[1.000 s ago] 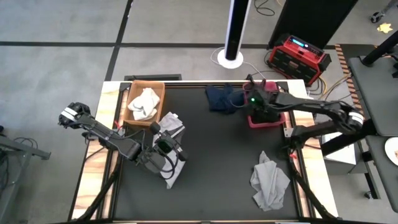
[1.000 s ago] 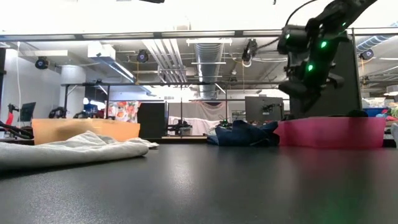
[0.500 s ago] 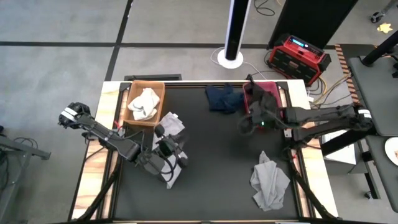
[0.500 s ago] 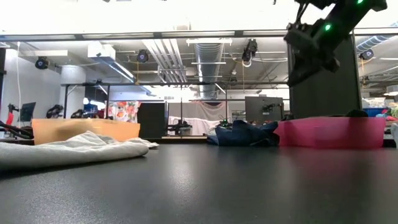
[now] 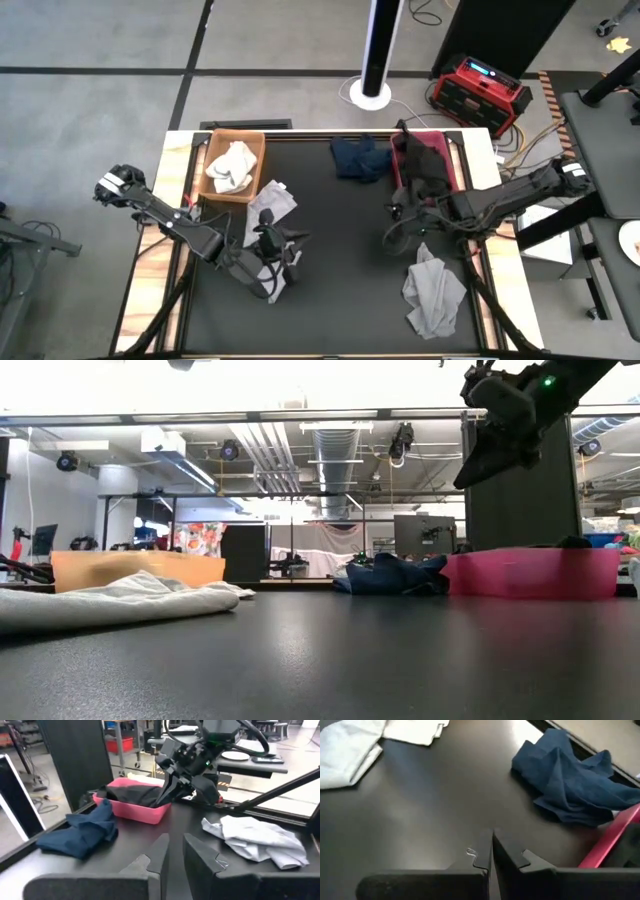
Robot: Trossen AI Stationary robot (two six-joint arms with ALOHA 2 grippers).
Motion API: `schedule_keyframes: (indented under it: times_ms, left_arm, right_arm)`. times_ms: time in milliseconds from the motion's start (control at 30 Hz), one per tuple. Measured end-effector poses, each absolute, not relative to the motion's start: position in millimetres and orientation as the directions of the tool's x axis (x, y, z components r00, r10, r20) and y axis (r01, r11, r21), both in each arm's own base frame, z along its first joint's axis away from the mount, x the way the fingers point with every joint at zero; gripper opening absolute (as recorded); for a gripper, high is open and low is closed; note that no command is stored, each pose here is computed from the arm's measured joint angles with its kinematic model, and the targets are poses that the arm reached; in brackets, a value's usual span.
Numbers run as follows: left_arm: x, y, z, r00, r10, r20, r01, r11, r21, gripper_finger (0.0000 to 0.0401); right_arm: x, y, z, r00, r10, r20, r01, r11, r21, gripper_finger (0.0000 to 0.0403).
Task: Sort towels by color in basket
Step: Put the left gray towel into the orange bin
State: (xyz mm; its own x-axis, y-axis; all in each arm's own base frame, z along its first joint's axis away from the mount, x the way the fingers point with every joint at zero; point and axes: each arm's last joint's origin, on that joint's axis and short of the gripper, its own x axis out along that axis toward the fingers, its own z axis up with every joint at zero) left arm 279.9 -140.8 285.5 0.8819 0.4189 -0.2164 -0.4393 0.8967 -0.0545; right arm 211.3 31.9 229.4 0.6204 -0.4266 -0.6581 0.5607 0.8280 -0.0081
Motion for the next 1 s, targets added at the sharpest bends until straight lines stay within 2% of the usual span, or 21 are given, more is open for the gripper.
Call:
schedule_keyframes:
  times_ms: [233, 433, 533, 700, 1000]
  left_arm:
    - [278, -145, 274, 0.878, 0.359, -0.316, -0.423, 0.891, -0.163, 0.0038]
    - [267, -144, 250, 0.791, 0.227, -0.568, -0.478, 0.809, -0.342, 0.0038]
    - [265, -148, 237, 0.737, 0.172, -0.653, -0.512, 0.773, -0.374, 0.0038]
    - [272, -155, 220, 0.694, 0.111, -0.712, -0.541, 0.733, -0.412, 0.0038]
    - [278, -161, 199, 0.655, 0.122, -0.745, -0.612, 0.665, -0.429, 0.0038]
  right_arm:
    - [211, 36, 228, 0.621, -0.437, -0.65, 0.541, 0.84, -0.048, 0.0009]
    - [212, 36, 228, 0.616, -0.454, -0.644, 0.539, 0.839, -0.075, 0.0009]
    - [212, 36, 228, 0.617, -0.453, -0.644, 0.539, 0.839, -0.075, 0.0009]
    - [212, 36, 228, 0.617, -0.454, -0.643, 0.539, 0.839, -0.075, 0.0009]
    - [212, 36, 228, 0.618, -0.453, -0.643, 0.539, 0.839, -0.073, 0.0009]
